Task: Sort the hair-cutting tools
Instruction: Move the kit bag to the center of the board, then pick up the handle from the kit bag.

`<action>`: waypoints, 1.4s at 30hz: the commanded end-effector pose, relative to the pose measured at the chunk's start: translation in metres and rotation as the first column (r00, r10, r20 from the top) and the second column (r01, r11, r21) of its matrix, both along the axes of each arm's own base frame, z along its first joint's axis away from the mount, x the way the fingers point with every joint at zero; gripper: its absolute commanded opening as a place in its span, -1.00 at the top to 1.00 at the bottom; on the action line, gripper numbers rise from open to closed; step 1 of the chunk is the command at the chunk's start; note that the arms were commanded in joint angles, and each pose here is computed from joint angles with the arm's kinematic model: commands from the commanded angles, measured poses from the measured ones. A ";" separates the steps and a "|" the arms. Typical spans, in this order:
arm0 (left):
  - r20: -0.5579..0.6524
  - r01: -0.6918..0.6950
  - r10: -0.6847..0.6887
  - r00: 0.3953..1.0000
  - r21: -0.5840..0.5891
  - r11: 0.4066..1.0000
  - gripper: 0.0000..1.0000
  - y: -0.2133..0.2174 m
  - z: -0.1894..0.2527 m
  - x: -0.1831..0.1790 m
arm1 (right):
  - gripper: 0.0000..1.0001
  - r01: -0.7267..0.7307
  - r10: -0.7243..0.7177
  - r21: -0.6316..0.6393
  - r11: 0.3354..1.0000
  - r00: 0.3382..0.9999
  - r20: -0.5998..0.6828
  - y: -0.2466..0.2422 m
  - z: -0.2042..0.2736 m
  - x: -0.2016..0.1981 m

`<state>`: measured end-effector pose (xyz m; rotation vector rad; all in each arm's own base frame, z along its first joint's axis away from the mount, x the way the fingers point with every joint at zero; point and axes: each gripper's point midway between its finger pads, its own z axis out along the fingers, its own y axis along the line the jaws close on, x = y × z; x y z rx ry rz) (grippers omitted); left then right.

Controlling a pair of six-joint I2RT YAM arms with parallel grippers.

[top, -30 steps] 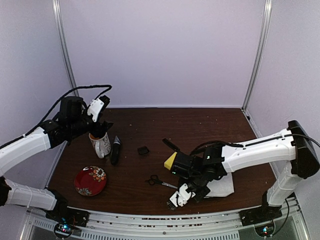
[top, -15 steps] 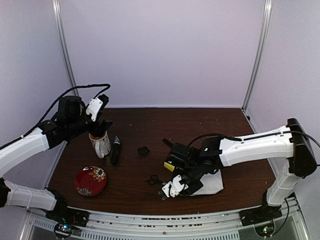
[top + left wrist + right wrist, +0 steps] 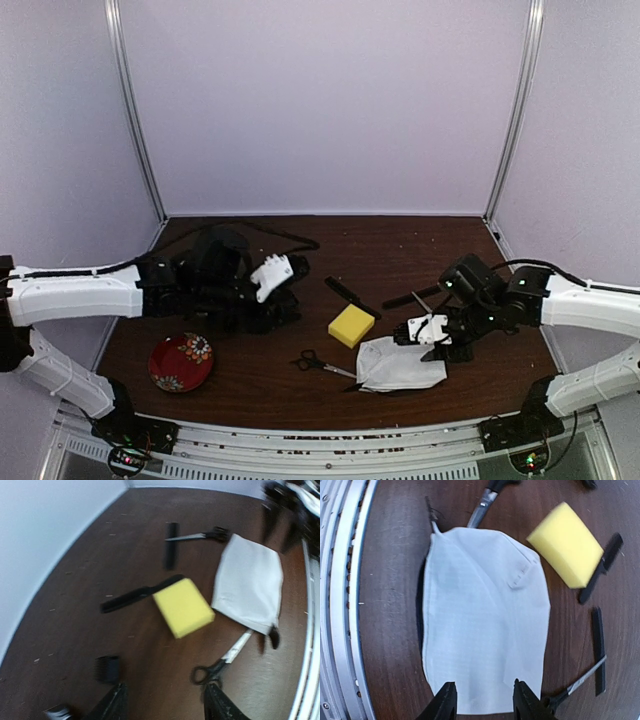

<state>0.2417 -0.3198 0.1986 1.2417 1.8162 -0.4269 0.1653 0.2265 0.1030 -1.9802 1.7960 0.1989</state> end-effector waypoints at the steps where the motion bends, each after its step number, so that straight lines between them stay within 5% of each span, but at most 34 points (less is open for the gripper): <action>1: -0.175 0.179 -0.176 0.969 -0.003 0.984 -0.08 -0.059 -0.046 -0.074 | 0.23 0.202 -0.207 0.177 0.963 0.978 0.007 -0.016 0.018 0.020; 7: -0.288 0.255 -0.235 0.928 0.033 0.966 -0.15 -0.097 -0.097 -0.122 | 0.23 0.258 -0.262 0.117 0.959 0.965 0.015 -0.052 0.006 0.020; 19: -0.322 0.282 -0.262 0.910 0.015 0.959 -0.16 -0.124 -0.121 -0.124 | 0.08 0.109 -0.122 -0.180 0.978 0.991 -0.064 -0.104 -0.054 -0.014; 29: -0.338 0.267 -0.252 0.907 -0.002 0.964 0.37 -0.141 -0.133 -0.120 | 0.04 0.039 -0.053 -0.216 0.976 0.997 -0.060 -0.102 -0.076 -0.008; 42: -0.355 0.239 -0.220 0.908 0.010 0.971 0.57 -0.139 -0.139 -0.118 | 0.22 -0.031 0.023 -0.201 0.979 0.999 -0.040 -0.086 -0.088 0.003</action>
